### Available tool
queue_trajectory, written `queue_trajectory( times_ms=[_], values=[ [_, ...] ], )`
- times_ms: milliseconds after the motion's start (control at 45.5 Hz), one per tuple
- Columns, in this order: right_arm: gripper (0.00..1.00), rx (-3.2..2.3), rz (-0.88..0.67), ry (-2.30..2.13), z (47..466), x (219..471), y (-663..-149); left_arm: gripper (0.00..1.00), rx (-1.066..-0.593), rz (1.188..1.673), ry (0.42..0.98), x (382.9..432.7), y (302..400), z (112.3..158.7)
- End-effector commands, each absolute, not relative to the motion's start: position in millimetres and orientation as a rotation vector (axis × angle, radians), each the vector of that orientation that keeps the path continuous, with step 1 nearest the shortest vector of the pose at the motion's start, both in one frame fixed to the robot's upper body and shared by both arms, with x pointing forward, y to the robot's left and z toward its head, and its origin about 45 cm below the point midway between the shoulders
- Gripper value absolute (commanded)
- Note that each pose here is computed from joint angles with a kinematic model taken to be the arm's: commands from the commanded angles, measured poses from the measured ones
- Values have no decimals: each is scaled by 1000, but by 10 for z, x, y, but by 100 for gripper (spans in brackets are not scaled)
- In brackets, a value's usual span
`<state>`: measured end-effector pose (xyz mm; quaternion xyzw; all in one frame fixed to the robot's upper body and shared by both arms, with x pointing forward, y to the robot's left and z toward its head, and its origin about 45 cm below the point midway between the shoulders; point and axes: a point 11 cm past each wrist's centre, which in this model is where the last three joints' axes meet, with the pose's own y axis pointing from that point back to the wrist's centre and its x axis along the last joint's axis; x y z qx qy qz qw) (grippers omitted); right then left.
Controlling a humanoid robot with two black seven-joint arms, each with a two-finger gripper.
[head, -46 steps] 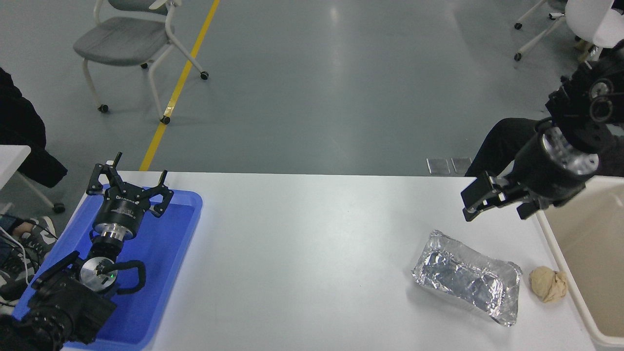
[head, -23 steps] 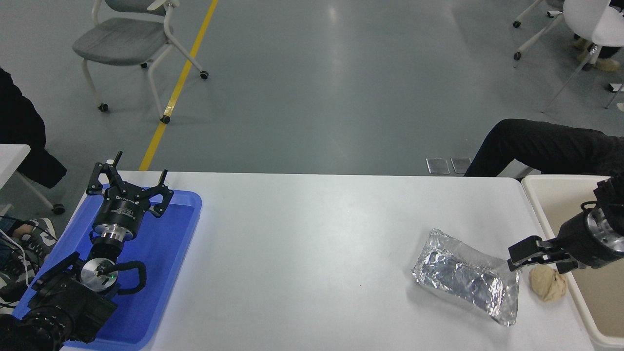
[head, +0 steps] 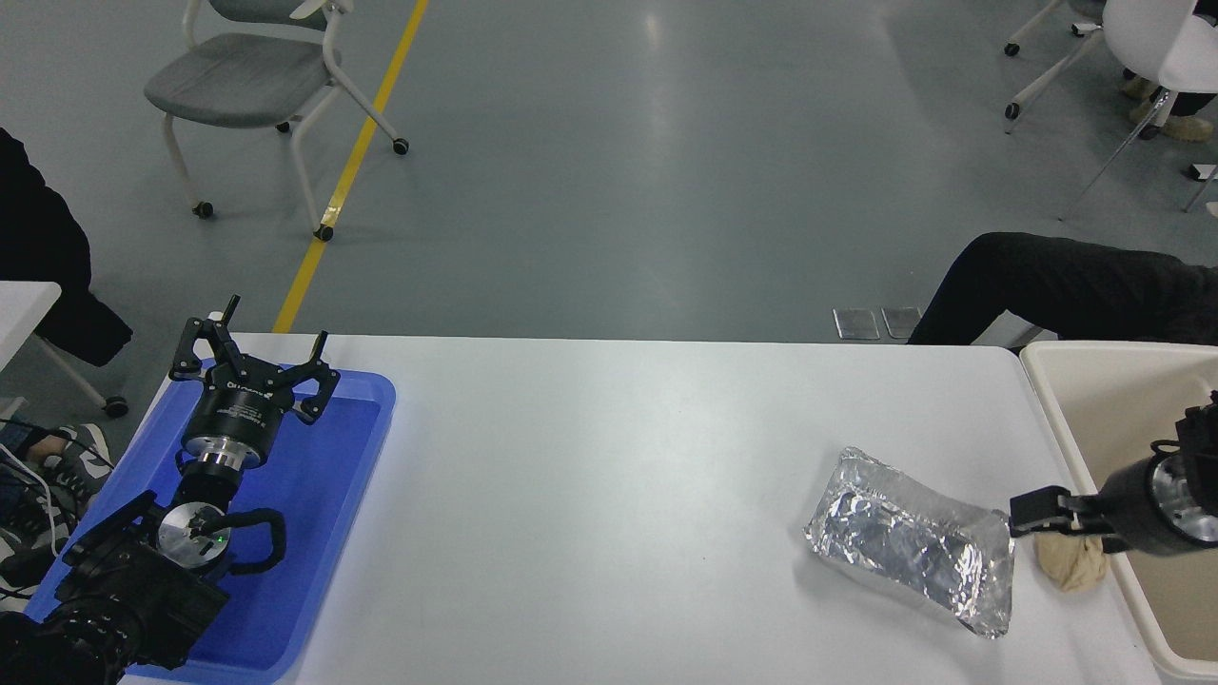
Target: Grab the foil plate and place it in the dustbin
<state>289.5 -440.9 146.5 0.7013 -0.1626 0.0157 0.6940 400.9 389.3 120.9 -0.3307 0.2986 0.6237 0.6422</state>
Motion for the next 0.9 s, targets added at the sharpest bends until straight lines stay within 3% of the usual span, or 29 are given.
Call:
queue_trajectory(
  times_ms=[0,418,681,747,879],
  values=[
    [100,1586,-12,-404,1250,2860,-4337,100,-752,1421,680,4009,3892,1208],
    [100,1580,-25,-417,847,2778,-4256,100,-753,1420,679,4015,3891,1214],
    [93,1558,-39,-403,706,2694,-4276,100,-755,1421,679,4015,3892,1216],
    [88,1556,-37,-404,669,2675,-4266,100,-754,1422,681,4009,3893,1209],
    [66,1555,-35,-405,650,2662,-4264,100,-755,1420,679,4015,3892,1215]
  ],
)
